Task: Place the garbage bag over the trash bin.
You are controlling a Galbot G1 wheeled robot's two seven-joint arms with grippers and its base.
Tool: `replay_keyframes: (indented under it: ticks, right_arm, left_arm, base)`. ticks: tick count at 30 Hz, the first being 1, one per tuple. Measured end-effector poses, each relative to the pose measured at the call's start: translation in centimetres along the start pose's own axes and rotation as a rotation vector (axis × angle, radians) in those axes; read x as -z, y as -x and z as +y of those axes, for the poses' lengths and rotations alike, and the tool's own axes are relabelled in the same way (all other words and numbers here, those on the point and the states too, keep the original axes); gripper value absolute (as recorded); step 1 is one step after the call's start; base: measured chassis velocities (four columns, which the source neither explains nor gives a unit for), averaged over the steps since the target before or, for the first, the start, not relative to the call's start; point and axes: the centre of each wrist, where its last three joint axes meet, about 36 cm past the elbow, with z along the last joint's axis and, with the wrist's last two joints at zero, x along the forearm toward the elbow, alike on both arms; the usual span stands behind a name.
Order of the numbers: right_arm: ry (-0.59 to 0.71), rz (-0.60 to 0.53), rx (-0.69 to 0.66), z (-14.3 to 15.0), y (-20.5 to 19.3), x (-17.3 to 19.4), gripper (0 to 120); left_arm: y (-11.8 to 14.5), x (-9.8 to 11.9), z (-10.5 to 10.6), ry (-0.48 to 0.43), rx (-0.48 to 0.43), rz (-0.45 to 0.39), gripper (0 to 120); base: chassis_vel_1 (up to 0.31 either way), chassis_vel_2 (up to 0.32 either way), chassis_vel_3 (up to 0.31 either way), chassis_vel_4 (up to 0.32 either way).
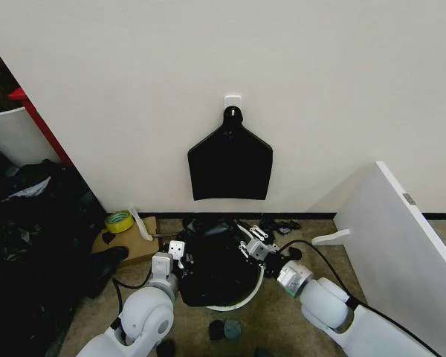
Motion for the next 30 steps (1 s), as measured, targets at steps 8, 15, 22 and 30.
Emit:
replay_keyframes:
  ticks: [8, 15, 22, 30]
  right_arm:
    - [0.151, 0.009, -0.003, -0.3, 0.3, 0.1, 0]
    - [0.276, 0.149, -0.054, -1.7, 1.0, -0.8, 0]
    - [0.354, 0.247, -0.092, -2.7, 1.3, -1.7, 0]
    - [0.366, 0.27, -0.116, -3.5, 1.1, -3.0, 0]
  left_arm:
    - [-0.5, -0.8, -0.2, 0.023, -0.008, 0.002, 1]
    - [-1.0, -3.5, 0.7, 0.155, -0.012, -0.145, 1]
    - [-1.3, -4.3, 2.1, 0.221, -0.038, -0.244, 1]
    - [-0.5, -3.4, 2.8, 0.157, -0.075, -0.347, 1]
  base:
    - [0.0, 0.0, 0.0, 0.0]
    - [0.0, 0.0, 0.0, 0.0]
    - [0.0, 0.0, 0.0, 0.0]
    - [0.0, 0.0, 0.0, 0.0]
